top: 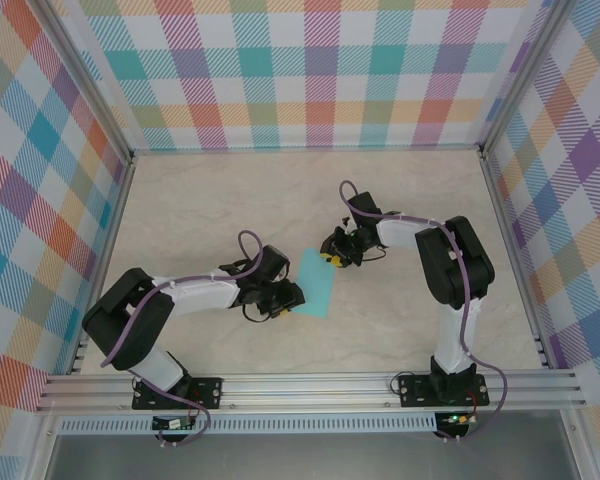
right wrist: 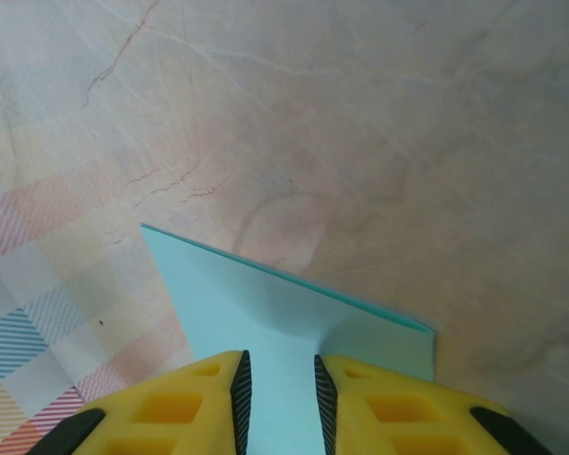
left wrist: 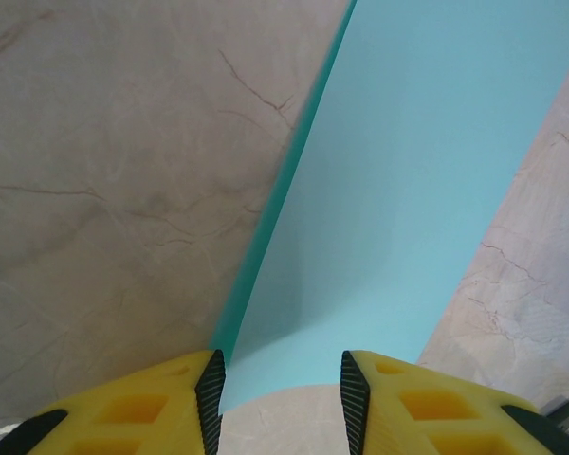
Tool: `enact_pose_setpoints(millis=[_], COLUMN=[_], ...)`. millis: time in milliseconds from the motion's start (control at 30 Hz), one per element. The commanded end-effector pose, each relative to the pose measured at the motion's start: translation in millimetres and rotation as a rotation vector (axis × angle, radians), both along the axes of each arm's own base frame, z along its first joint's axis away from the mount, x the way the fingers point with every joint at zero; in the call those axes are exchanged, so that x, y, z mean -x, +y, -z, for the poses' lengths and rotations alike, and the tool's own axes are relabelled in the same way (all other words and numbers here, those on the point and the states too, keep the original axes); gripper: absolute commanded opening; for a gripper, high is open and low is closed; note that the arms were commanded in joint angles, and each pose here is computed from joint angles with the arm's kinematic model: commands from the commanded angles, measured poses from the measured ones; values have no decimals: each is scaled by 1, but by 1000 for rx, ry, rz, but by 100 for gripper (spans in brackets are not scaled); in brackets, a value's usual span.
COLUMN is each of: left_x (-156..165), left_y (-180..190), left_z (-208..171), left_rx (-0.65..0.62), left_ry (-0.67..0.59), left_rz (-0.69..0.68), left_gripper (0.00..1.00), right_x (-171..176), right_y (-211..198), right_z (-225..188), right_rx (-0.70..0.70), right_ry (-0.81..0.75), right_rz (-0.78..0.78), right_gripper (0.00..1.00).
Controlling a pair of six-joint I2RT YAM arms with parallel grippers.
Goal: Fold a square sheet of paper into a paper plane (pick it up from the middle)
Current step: Fold the triangle a second time at the center of the table.
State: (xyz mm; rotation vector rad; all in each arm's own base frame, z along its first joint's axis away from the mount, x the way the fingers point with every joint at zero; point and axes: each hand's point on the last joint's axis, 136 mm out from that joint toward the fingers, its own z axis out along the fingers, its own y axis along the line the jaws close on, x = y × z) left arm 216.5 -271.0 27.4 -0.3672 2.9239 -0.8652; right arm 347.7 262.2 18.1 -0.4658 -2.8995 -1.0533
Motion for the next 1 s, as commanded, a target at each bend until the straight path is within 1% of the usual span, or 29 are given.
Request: enact_pose_setpoints(millis=[0, 300, 533, 967], left_x=[0, -5, -15, -32], left_y=[-11, -31, -48, -71], left_z=[-8, -28, -54, -61], left_rx=[29, 158, 256, 320], left_ry=[-20, -61, -131, -169], left_rz=[34, 61, 89, 116], left_gripper=[39, 39, 38, 38], right_x=[23, 23, 24, 20], right_y=[-29, -29, -30, -26], right_z=[57, 57, 57, 49], right_rx=[163, 165, 168, 155], right_ry=[127, 131, 132, 121], right_rz=[35, 34, 30, 16], right_gripper=[28, 28, 28, 27])
